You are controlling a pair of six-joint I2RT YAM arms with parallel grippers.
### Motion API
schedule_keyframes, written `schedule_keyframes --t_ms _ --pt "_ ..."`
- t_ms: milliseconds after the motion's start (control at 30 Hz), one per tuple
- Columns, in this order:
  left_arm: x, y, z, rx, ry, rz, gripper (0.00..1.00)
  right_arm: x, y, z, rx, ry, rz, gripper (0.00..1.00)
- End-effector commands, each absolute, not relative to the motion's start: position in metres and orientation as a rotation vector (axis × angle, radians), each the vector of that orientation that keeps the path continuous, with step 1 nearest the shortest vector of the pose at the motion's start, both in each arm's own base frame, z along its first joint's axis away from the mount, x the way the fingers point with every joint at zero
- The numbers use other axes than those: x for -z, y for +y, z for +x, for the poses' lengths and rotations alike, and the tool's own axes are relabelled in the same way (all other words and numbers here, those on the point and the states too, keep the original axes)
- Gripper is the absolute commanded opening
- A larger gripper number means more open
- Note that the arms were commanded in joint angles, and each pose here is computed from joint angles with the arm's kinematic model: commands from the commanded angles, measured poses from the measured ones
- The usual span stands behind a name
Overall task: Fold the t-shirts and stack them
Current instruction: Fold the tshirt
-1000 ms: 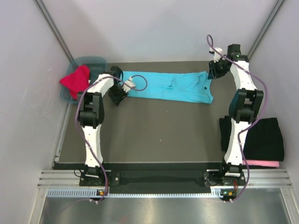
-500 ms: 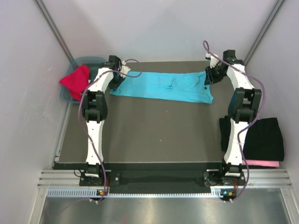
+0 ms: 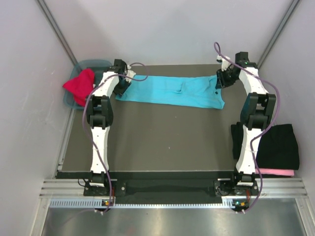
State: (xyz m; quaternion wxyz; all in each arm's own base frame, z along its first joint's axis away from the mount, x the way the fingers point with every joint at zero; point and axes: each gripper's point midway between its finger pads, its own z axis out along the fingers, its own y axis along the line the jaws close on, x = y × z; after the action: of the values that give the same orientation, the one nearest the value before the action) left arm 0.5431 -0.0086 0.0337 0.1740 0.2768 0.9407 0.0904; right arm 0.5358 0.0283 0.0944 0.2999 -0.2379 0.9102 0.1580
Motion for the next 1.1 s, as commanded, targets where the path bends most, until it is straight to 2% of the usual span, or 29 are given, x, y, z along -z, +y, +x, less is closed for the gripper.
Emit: schedule_keyframes --t_ms 0,167,300,333,533,700,1067 --pt "-0.009 0.003 0.515 -0.195 2.820 0.723 0.38 -0.144 0.035 0.546 -0.369 2.298 -0.658 0.35" --pt "0.004 -0.003 0.508 -0.135 2.857 0.709 0.31 -0.142 0.035 0.545 -0.361 2.307 -0.660 0.35" --pt "0.012 -0.007 0.497 -0.087 2.899 0.708 0.11 -0.143 0.035 0.546 -0.350 2.306 -0.661 0.35" --pt "0.017 -0.007 0.492 -0.081 2.914 0.710 0.00 -0.143 0.036 0.546 -0.351 2.306 -0.661 0.35" --pt "0.015 -0.008 0.482 -0.070 2.919 0.698 0.00 -0.141 0.038 0.544 -0.351 2.311 -0.663 0.35" --pt "-0.011 -0.006 0.468 -0.074 2.914 0.706 0.00 -0.148 0.037 0.547 -0.338 2.290 -0.667 0.35" --pt "-0.047 -0.016 0.385 0.060 2.986 0.728 0.00 -0.137 0.037 0.565 -0.290 2.289 -0.653 0.35"
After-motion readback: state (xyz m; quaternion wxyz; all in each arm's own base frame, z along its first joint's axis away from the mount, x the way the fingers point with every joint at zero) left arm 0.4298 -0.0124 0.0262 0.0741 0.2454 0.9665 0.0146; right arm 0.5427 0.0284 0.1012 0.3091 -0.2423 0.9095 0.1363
